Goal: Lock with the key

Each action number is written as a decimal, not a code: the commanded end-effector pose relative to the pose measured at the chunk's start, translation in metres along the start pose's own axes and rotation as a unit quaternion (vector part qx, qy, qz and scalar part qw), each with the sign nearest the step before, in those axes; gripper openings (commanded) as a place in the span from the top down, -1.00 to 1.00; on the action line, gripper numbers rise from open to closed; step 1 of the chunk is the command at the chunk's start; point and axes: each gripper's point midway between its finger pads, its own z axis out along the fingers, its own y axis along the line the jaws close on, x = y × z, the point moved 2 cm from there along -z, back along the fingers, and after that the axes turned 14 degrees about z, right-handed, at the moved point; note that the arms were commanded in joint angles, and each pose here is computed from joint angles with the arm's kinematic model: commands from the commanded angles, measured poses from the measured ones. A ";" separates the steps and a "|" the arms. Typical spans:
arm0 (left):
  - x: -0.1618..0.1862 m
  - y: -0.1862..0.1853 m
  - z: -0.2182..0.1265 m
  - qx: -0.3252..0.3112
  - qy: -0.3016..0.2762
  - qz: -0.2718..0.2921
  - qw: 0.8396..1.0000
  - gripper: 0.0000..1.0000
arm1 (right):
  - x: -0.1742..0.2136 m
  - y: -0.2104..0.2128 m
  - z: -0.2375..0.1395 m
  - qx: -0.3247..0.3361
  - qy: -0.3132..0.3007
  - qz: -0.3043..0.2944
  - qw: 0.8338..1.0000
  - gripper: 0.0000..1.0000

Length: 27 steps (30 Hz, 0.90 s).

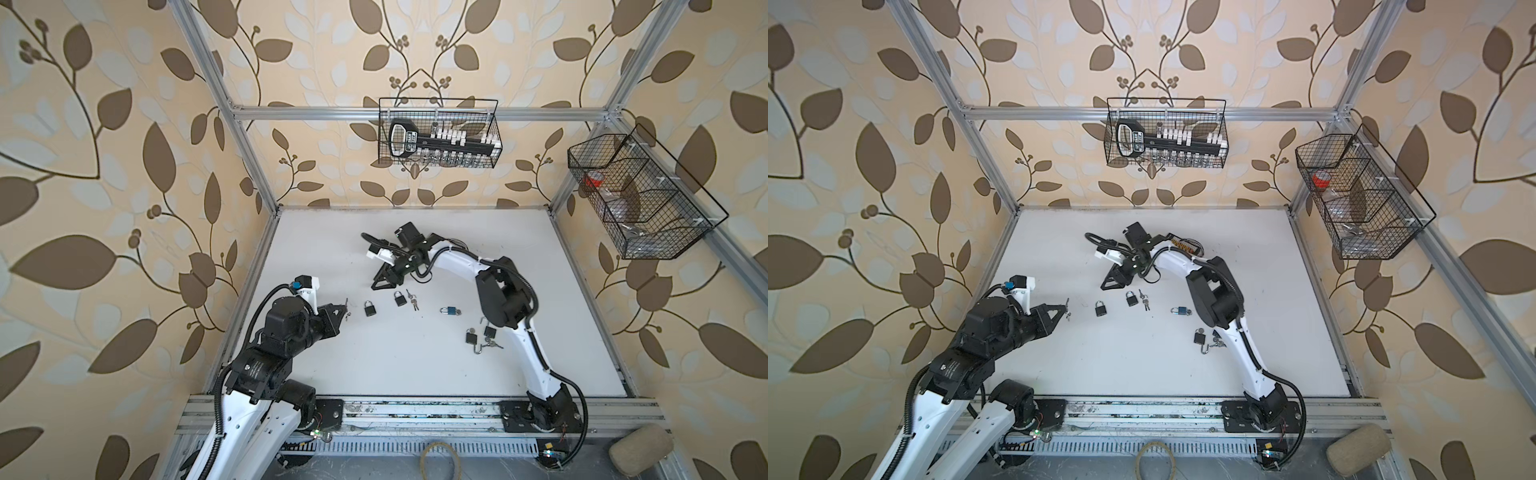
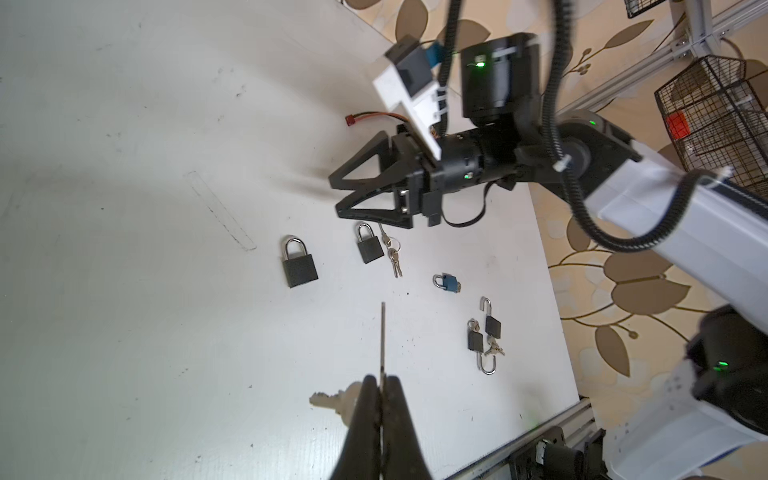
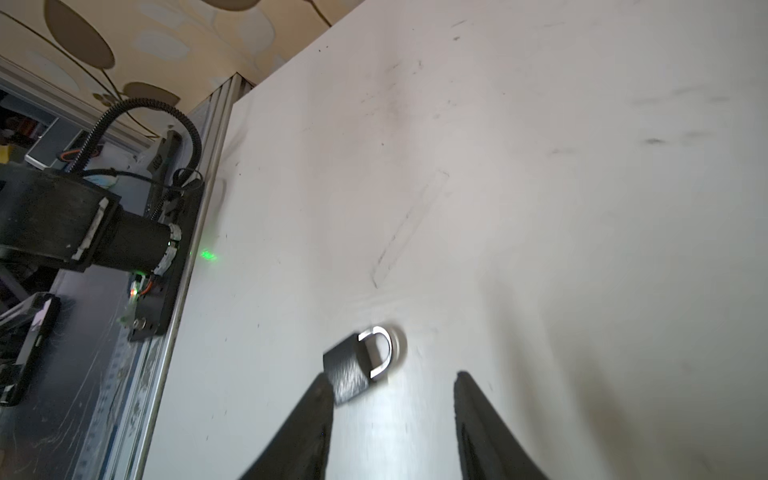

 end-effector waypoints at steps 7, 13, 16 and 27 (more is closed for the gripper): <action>-0.015 -0.007 0.064 0.018 0.007 -0.004 1.000 1.00 | -0.005 0.020 -0.159 0.170 -0.280 0.088 0.941 -0.18; -0.001 -0.023 0.104 -0.041 0.027 0.020 0.999 1.00 | 0.038 0.038 -0.214 0.245 -0.367 0.135 0.887 -0.44; 0.007 -0.028 0.120 -0.062 0.034 0.018 0.997 1.00 | 0.054 0.044 -0.244 0.269 -0.426 0.188 0.843 -0.64; 0.024 -0.011 0.162 -0.134 0.081 -0.015 0.988 1.00 | 0.106 0.054 -0.266 0.307 -0.447 0.191 0.818 -0.99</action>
